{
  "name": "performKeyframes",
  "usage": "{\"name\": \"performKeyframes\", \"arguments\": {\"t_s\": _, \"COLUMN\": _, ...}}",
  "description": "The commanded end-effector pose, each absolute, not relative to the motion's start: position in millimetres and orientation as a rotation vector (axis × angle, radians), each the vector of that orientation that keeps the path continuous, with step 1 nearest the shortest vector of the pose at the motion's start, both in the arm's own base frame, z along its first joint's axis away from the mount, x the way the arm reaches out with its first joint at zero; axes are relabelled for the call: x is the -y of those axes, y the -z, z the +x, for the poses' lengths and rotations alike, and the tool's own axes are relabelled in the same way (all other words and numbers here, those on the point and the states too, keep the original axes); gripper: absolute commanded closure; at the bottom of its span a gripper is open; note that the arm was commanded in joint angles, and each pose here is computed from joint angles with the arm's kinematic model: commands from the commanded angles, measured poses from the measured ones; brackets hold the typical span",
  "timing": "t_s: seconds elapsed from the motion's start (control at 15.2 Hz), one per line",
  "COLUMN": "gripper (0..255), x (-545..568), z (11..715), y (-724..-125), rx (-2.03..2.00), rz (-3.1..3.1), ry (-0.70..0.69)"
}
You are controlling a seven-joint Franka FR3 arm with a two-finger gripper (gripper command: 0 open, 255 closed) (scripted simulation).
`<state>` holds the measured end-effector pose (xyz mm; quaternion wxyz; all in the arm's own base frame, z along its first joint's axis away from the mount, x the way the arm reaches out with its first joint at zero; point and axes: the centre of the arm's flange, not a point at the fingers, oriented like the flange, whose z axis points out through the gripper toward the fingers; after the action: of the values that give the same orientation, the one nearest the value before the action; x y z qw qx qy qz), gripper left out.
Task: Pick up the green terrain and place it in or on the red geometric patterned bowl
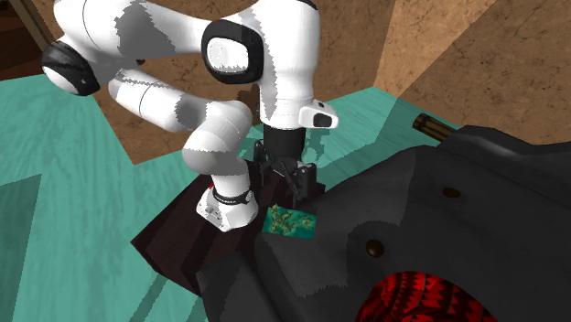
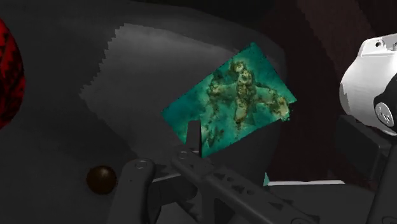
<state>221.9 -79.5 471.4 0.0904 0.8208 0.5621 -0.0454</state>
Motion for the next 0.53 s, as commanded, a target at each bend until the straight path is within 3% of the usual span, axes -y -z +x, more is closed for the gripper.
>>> {"name": "performKeyframes", "arguments": {"t_s": 0.0, "gripper": 0, "x": 99, "z": 220, "y": -460, "rx": -1.800, "rz": 2.317, "ry": 0.185}}
{"name": "performKeyframes", "arguments": {"t_s": 0.46, "gripper": 0, "x": 115, "z": 221, "y": -424, "rx": -1.847, "rz": 2.268, "ry": 0.203}}
